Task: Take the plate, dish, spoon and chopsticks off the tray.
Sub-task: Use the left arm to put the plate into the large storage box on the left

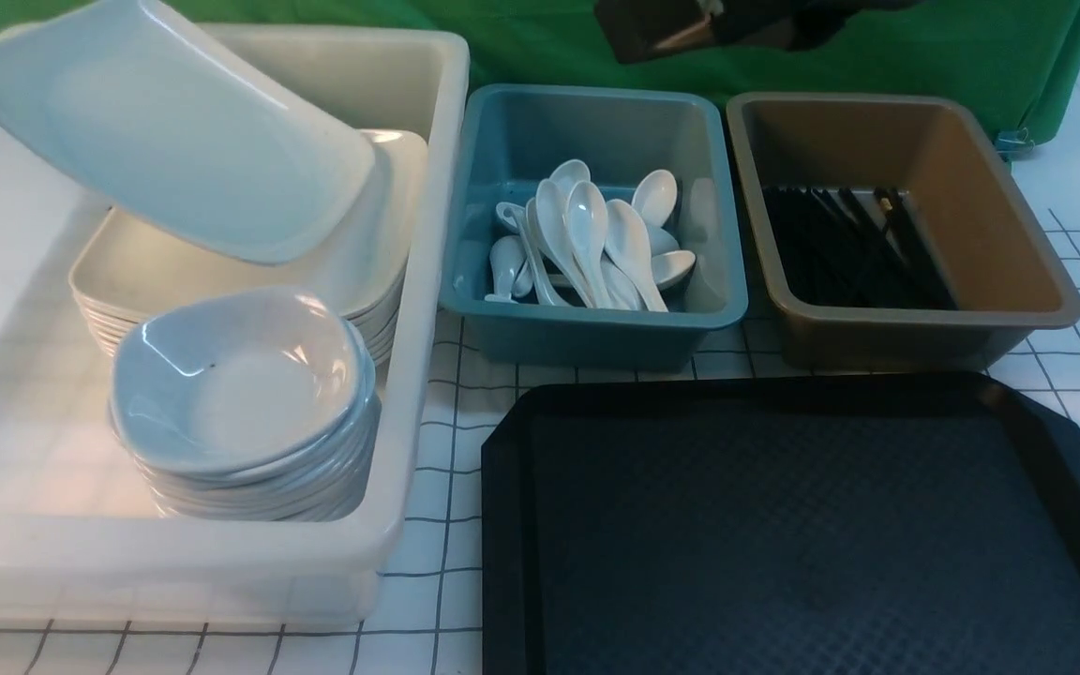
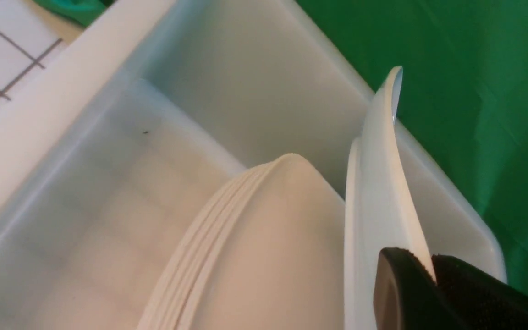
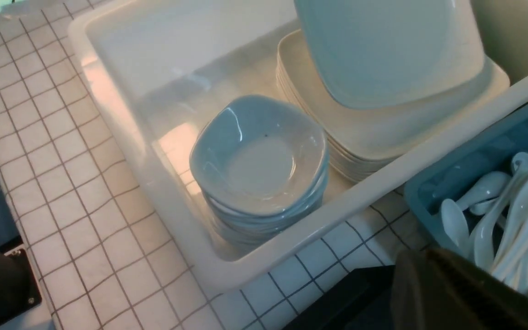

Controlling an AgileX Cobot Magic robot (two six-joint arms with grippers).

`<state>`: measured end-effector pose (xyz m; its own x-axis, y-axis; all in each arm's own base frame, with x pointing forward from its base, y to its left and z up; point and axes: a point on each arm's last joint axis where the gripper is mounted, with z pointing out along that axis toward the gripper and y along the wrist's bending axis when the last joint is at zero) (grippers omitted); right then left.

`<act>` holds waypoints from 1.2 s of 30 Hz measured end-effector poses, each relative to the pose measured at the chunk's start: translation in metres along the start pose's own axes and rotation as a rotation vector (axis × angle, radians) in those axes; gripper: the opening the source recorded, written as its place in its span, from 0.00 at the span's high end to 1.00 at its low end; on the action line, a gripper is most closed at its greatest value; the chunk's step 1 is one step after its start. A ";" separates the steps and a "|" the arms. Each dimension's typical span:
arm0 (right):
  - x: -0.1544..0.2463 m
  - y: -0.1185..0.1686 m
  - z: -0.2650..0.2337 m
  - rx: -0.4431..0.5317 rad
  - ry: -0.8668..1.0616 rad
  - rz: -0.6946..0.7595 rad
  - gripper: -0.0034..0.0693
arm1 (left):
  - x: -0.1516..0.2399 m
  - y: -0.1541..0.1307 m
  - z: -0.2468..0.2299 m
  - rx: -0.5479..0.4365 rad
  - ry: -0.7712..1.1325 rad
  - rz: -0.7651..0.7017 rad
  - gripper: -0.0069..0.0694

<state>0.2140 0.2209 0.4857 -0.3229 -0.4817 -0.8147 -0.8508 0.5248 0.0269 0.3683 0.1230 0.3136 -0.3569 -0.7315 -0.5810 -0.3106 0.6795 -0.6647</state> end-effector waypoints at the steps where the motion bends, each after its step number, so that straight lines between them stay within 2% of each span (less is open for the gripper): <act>1: 0.000 -0.001 0.002 0.001 -0.003 0.010 0.94 | 0.001 0.002 0.002 -0.008 -0.002 0.008 0.86; 8: -0.001 -0.006 0.022 0.002 0.022 0.047 0.94 | 0.015 0.006 0.021 -0.018 0.044 0.013 0.86; 15: -0.002 -0.007 0.023 0.002 0.023 0.055 0.94 | 0.025 0.014 0.031 -0.056 0.123 0.080 0.86; 19: -0.002 -0.007 0.023 0.002 0.024 0.057 0.94 | 0.031 0.019 0.033 -0.087 0.179 0.100 0.82; 22: -0.002 -0.007 0.023 0.002 0.024 0.062 0.94 | 0.034 0.022 0.034 -0.106 0.210 0.111 0.76; 27: -0.002 -0.007 0.023 0.002 0.024 0.069 0.94 | 0.038 0.027 0.033 -0.144 0.256 0.158 0.53; 28: -0.002 -0.007 0.023 0.002 0.024 0.069 0.94 | 0.038 0.027 0.033 -0.145 0.257 0.159 0.53; 29: -0.002 -0.007 0.023 0.002 0.024 0.069 0.94 | 0.039 0.028 0.033 -0.153 0.270 0.167 0.45; 31: -0.002 -0.007 0.023 0.002 0.024 0.071 0.95 | 0.040 0.028 0.032 -0.156 0.294 0.177 0.37; 36: -0.001 -0.006 0.023 0.000 0.030 0.070 0.94 | 0.040 0.026 0.029 -0.159 0.307 0.196 0.27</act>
<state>0.2292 0.2340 0.4732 -0.3943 -0.4644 -0.7930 -0.8253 0.5585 0.0833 0.3709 0.1098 0.2591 -0.6624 -0.5521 -0.5064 -0.3340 0.8227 -0.4600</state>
